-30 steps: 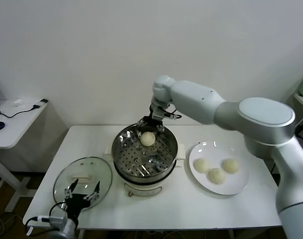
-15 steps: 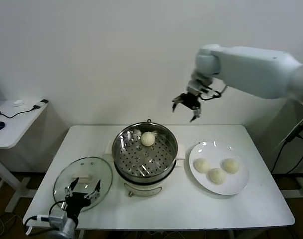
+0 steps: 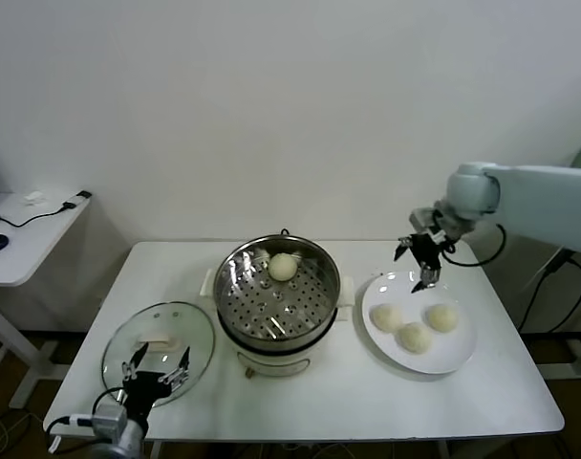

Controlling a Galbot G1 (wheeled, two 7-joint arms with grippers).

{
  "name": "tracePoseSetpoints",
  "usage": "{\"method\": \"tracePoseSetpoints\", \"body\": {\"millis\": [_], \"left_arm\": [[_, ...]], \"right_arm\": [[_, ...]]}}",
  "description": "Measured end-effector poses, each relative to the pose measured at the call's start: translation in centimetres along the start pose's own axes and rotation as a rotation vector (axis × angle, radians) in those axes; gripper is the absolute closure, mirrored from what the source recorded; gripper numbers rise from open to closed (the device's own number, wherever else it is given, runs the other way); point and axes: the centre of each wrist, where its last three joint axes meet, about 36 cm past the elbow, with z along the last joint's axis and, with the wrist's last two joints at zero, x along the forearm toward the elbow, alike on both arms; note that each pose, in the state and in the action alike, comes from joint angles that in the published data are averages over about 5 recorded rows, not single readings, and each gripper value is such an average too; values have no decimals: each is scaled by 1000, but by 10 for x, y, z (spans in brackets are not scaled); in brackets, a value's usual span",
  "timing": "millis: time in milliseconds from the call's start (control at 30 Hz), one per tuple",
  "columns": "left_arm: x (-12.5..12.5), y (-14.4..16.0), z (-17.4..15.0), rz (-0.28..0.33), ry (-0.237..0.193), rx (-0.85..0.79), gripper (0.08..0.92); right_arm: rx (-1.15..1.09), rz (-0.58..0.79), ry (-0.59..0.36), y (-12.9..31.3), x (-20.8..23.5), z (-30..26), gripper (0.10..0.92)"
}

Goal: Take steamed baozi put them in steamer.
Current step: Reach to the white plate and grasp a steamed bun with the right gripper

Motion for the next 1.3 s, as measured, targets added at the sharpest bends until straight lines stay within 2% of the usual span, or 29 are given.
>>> {"method": "tracePoseSetpoints", "body": {"millis": [400, 767, 900, 1133, 1300], "left_arm": [[0, 0, 6, -5, 10, 5, 177], [-1, 0, 7, -6, 9, 4, 177], [0, 0, 6, -7, 5, 1, 177], [2, 0, 5, -7, 1, 0, 177], [4, 0, 3, -9, -1, 1, 177]], "right_arm": [[-113, -22, 28, 3, -79, 1, 200], [-155, -8, 52, 6, -117, -2, 207], [-159, -3, 53, 7, -123, -3, 250], [-160, 6, 54, 7, -124, -4, 393], [-160, 15, 44, 5, -117, -5, 426]]}}
